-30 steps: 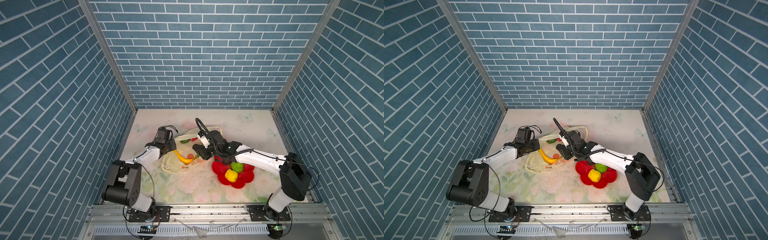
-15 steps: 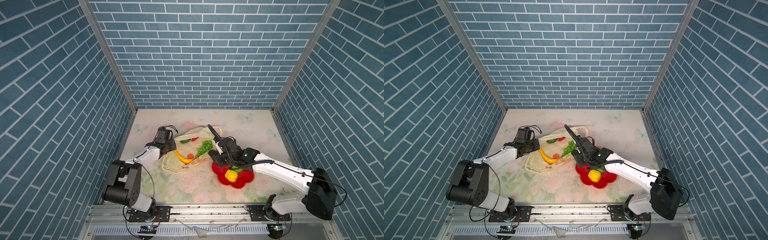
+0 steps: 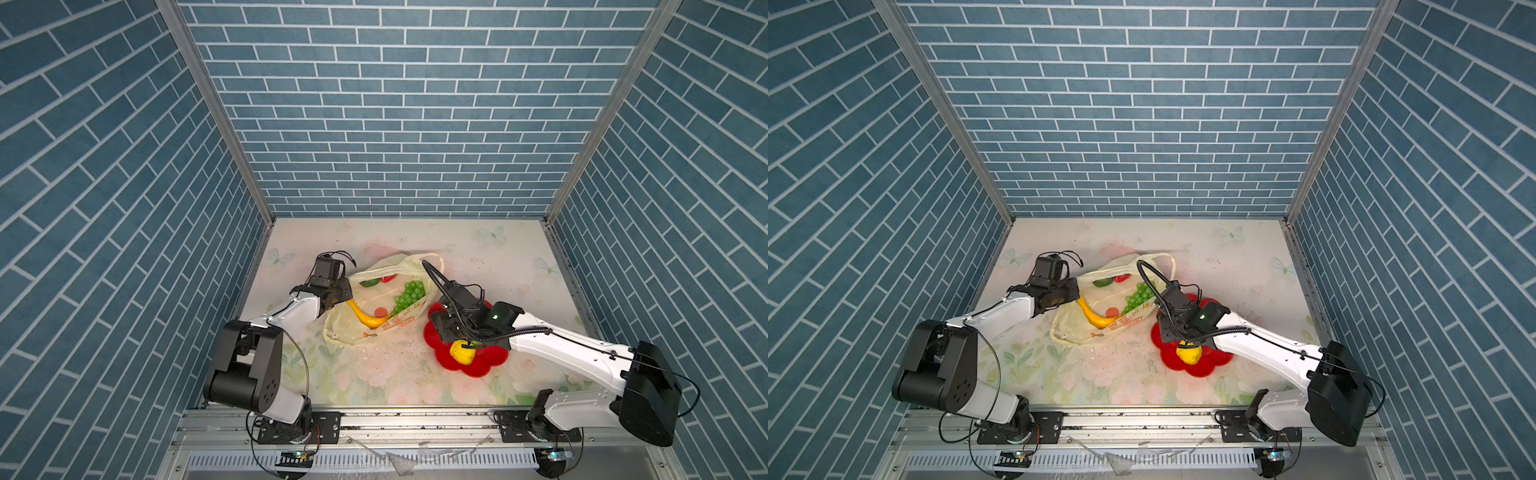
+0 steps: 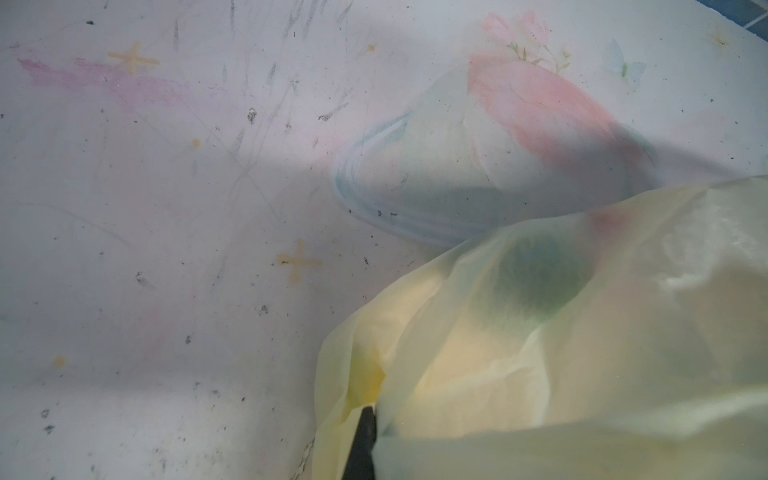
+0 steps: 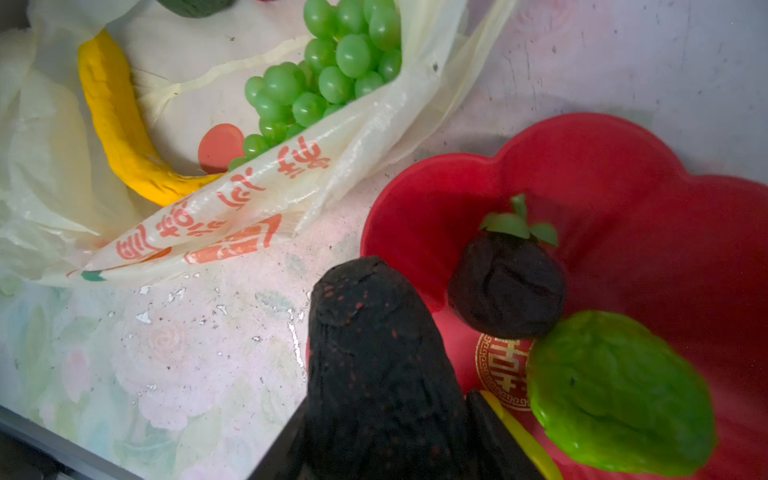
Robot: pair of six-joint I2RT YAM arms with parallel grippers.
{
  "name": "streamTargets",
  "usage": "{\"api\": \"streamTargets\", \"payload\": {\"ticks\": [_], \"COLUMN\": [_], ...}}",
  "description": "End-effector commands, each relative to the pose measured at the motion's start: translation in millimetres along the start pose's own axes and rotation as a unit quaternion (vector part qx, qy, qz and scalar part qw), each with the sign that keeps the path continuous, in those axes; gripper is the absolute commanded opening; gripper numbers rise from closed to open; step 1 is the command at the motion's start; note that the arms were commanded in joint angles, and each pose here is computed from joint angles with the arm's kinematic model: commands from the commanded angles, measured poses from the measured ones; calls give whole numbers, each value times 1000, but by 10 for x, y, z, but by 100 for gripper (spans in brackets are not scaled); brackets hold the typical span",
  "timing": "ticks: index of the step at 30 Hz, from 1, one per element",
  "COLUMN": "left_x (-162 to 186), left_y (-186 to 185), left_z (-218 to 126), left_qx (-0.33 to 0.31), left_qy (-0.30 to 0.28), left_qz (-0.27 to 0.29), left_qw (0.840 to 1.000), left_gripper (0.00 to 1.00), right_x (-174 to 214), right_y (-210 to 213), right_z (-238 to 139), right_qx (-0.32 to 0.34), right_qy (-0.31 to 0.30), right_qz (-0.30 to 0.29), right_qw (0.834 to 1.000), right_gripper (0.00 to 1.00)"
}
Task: Take the fake fruits out of the plastic bag
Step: 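Lower the black avocado into the red plate and open the right gripper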
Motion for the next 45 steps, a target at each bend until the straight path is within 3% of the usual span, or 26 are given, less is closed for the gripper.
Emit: {"api": "streamTargets", "payload": {"ticks": [1,14,21,36,45], "left_x": [-2,-1,8,7,28], "left_y": [32,19,24,22,-38], "left_z": [27,12,26,31,68], "left_qx": [-4,1,0,0,19], "left_qy": [3,3,4,5,21], "left_qz": [2,1,2,3,9], "left_qw": [1000,1000,1000,1000,1000], "left_gripper": [0,0,0,0,0], "right_x": [94,156,134,68,-297], "right_y": [-45,-37,0,2,35], "right_z": [120,295,356,273,-28], "right_qx": [23,41,43,38,53], "right_qy": [10,51,67,48,-4], "right_qz": [56,63,55,43,-26], "right_qw": [998,996,995,997,998], "right_gripper": [42,43,51,66,63]}}
Point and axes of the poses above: each gripper's point midway between its finger pads, its own z axis out along the fingers, its own y axis along the line the jaws close on, x = y × z, the point moved 7 cm from there along -z, back along the fingers, and after that the axes turned 12 degrees about -z, right-handed, at the moved point
